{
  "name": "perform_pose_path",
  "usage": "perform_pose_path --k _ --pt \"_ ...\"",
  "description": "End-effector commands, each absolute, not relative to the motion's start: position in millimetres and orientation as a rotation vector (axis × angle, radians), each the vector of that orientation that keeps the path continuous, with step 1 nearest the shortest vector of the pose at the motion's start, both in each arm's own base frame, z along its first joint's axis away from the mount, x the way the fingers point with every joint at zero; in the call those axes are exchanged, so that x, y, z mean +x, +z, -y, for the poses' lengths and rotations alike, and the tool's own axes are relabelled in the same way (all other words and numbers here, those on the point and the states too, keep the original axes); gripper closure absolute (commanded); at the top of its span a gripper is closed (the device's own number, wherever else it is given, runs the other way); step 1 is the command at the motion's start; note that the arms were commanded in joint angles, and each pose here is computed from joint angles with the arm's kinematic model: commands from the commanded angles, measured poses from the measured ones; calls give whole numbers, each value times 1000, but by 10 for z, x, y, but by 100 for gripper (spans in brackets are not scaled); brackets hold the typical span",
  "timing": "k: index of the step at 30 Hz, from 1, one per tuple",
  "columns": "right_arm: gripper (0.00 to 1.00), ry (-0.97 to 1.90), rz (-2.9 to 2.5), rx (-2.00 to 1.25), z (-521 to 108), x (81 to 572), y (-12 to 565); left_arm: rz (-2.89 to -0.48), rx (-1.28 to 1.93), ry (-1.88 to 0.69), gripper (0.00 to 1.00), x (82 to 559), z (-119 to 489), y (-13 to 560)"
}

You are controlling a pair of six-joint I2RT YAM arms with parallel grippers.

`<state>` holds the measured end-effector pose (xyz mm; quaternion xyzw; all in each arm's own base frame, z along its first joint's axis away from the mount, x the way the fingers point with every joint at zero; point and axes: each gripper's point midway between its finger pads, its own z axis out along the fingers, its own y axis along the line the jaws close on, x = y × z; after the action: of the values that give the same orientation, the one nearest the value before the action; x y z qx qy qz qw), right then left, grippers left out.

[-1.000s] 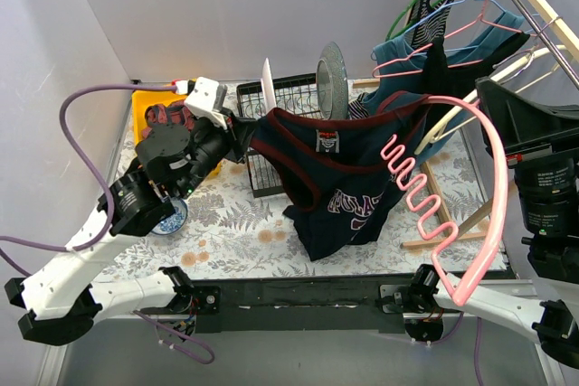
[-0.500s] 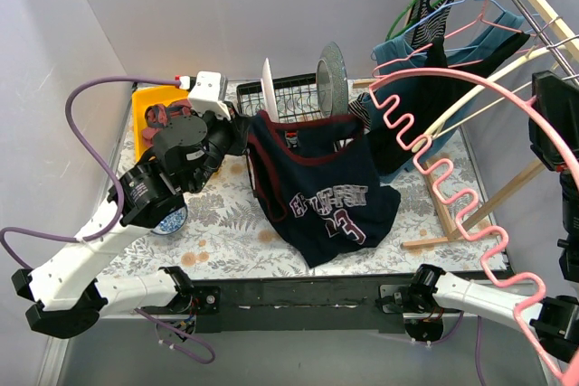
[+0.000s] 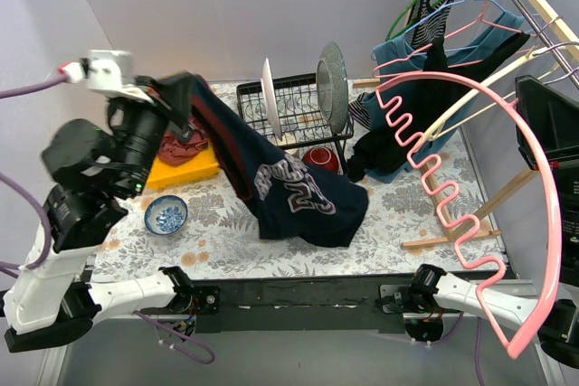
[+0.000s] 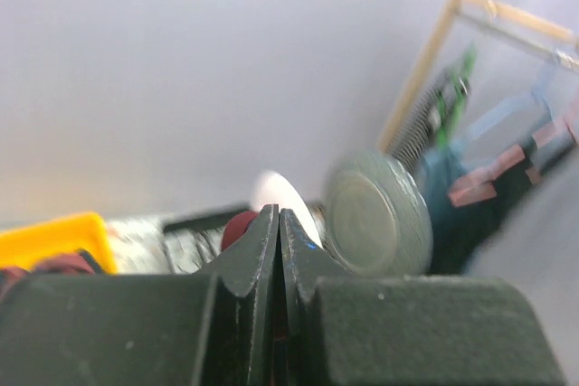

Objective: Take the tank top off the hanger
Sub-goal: Remove the tank top from the hanger, then place the tank top in the bin.

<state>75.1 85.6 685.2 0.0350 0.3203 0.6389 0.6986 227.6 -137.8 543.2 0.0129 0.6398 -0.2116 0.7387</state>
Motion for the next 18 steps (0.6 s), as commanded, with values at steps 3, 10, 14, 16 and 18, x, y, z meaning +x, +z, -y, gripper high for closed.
perform_pose_path --k 3,10,14,16,18 --pt "99 1403 -645 119 -707 733 6923 -1297 -56 -35 100 2649 1053 5770" --pt "99 1385 -657 135 -638 733 6857 -1047 -430 406 100 2798 49 6123" --pt "99 1377 -659 133 -607 719 6841 -1182 -366 397 100 3503 -135 6005" --pt "99 1372 -658 135 -579 708 6825 -1237 -348 432 100 3931 -230 5808" --pt "99 1361 -665 139 -569 720 6787 -1271 -356 391 100 4142 -270 5775"
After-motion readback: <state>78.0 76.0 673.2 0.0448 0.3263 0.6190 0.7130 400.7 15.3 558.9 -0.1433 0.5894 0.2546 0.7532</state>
